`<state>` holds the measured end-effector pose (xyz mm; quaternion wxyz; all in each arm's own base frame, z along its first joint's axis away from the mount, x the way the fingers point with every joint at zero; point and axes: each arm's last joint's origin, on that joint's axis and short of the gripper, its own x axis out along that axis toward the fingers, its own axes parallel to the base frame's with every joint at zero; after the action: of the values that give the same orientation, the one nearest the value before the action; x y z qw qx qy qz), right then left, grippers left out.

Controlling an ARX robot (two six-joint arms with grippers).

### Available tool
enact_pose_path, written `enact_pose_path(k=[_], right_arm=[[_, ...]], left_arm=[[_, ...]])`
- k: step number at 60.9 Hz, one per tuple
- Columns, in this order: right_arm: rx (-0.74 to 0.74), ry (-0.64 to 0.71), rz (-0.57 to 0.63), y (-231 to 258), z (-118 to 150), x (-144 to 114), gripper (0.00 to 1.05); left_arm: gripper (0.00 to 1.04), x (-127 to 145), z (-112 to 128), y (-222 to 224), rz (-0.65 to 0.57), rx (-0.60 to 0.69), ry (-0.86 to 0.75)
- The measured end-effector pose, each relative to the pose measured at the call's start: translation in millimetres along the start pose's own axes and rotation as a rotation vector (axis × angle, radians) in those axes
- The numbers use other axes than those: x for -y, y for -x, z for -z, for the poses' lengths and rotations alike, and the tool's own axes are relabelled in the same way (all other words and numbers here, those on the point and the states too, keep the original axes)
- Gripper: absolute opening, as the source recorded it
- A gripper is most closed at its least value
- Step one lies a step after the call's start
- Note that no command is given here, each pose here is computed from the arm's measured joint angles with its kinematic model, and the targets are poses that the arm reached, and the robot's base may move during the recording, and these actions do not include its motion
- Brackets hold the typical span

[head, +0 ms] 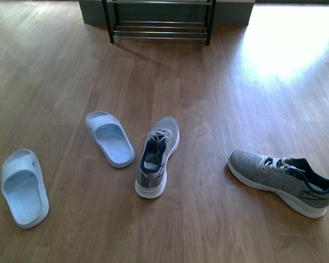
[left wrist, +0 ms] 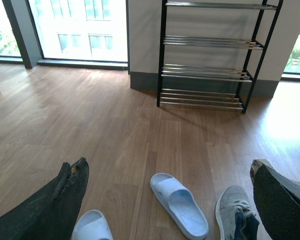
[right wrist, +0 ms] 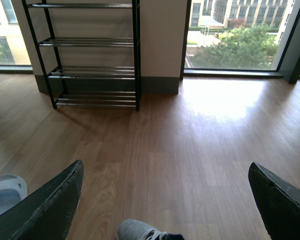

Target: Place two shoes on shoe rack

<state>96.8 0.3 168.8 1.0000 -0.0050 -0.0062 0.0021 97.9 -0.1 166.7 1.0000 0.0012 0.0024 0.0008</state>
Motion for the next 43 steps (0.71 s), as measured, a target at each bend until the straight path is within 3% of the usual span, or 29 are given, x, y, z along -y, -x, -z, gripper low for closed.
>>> enact_pose_path(k=[30, 34, 37, 43], right_arm=[[0.0, 0.0, 0.003, 0.0, 0.0, 0.1, 0.96], [0.0, 0.0, 0.003, 0.0, 0.0, 0.1, 0.96], [0.0, 0.0, 0.003, 0.0, 0.0, 0.1, 0.96], [0.0, 0.0, 0.003, 0.0, 0.0, 0.1, 0.96]], left_arm=[[0.95, 0.0, -0.1, 0.0, 0.002, 0.0, 0.001], [0.95, 0.4, 2.9, -0.2, -0.132, -0.095, 0.055], [0.95, -0.2, 8.1, -0.7, -0.298, -0.183, 0.124], [0.95, -5.5, 10.0, -2.1, -0.354, -0.215, 0.202]])
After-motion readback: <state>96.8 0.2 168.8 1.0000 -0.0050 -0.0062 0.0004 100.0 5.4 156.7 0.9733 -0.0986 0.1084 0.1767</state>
